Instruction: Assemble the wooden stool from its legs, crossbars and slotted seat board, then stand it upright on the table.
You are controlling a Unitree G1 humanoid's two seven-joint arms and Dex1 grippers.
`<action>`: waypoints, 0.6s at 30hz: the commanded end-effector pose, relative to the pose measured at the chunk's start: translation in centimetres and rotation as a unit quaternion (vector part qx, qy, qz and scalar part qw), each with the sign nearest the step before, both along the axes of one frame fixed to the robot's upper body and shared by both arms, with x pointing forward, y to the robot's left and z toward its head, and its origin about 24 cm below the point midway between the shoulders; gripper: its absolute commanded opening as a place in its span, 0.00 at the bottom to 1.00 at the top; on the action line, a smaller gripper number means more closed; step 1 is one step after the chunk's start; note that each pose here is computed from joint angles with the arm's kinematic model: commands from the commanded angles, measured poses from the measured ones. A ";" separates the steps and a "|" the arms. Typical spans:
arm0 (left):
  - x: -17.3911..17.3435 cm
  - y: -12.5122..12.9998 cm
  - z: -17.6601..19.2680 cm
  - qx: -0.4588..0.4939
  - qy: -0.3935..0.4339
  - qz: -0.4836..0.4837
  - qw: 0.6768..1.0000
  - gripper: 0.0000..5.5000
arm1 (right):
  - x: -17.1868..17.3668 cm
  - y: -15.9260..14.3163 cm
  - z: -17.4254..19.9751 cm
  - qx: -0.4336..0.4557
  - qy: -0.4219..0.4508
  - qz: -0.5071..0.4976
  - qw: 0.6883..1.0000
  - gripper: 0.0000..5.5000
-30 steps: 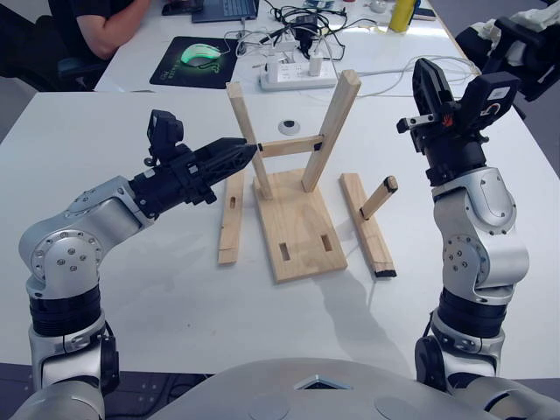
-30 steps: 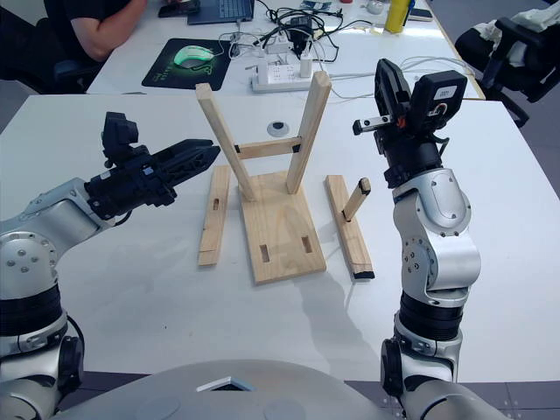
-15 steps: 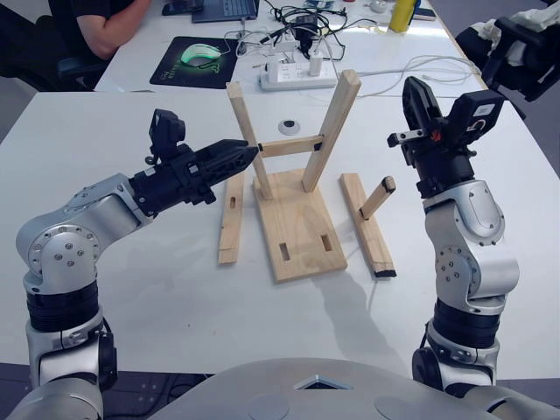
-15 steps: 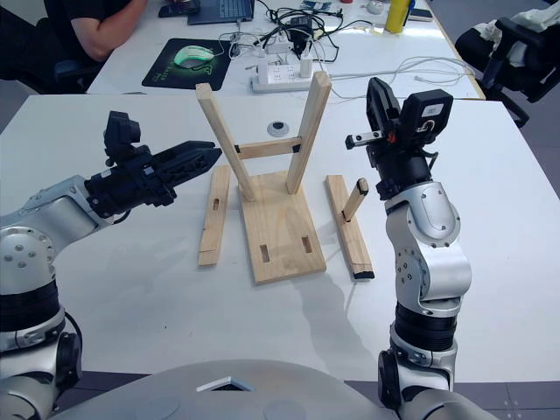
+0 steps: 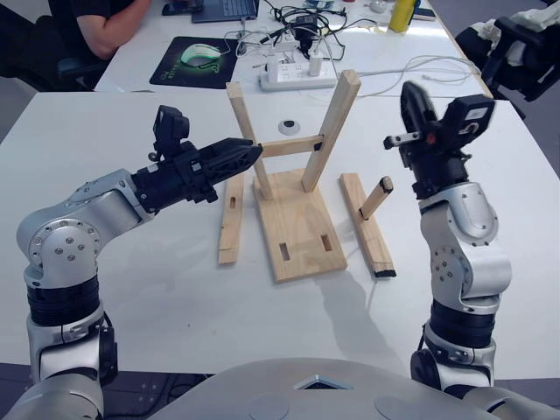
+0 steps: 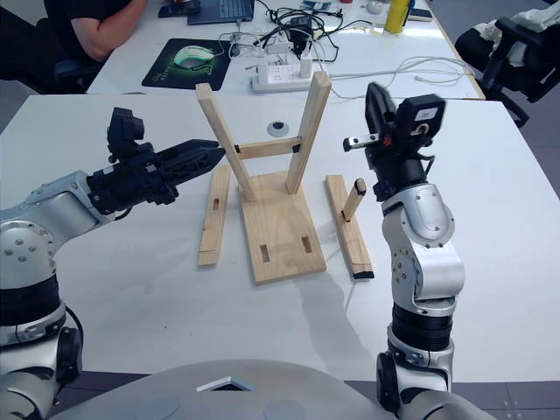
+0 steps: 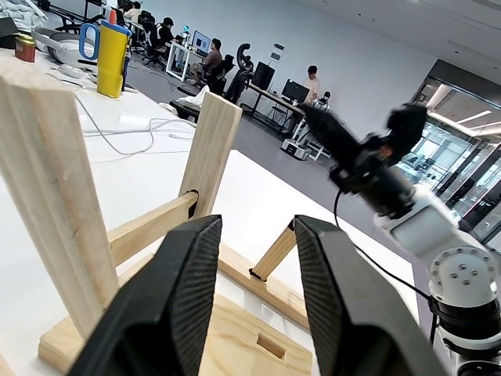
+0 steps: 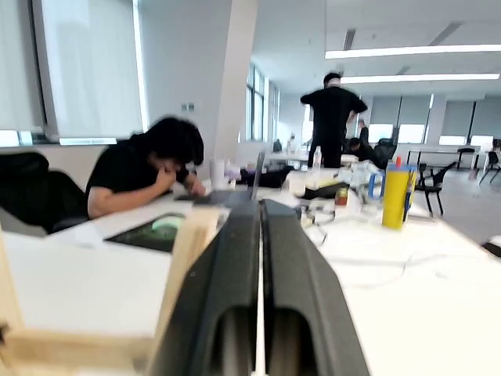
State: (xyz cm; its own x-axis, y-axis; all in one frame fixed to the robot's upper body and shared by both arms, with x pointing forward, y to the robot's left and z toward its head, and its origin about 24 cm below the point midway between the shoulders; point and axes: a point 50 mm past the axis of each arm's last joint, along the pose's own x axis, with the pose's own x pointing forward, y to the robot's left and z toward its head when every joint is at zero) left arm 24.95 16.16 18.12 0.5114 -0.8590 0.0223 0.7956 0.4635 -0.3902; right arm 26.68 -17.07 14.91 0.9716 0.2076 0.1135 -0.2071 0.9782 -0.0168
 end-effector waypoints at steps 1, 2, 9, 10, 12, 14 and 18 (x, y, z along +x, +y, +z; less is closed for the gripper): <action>0.1 -0.1 0.2 0.008 -0.003 0.000 1.000 0.31 | 0.3 -0.8 -4.0 -0.025 0.129 -0.029 0.991 0.00; 0.2 0.0 0.2 0.006 -0.003 0.002 1.000 0.31 | 0.3 -0.6 -4.2 -0.023 0.144 -0.020 0.989 0.00; -0.4 0.2 -0.2 -0.003 -0.003 0.026 1.000 0.31 | 1.3 0.7 2.8 0.037 -0.052 0.051 0.997 0.00; -0.5 0.2 -0.3 -0.004 -0.003 0.028 1.000 0.31 | 1.4 0.7 3.2 0.036 -0.062 0.052 0.996 0.00; -0.5 0.2 -0.3 -0.005 -0.004 0.032 0.999 0.31 | 1.8 0.2 4.0 0.029 -0.078 0.041 0.996 0.00; -0.5 0.3 -0.4 -0.005 -0.005 0.035 0.999 0.31 | 2.1 -0.8 4.7 0.026 -0.094 0.011 0.995 0.00; -0.6 0.5 -0.4 -0.005 -0.009 0.043 0.999 0.31 | 2.0 -4.8 3.6 -0.003 -0.066 -0.063 0.996 0.04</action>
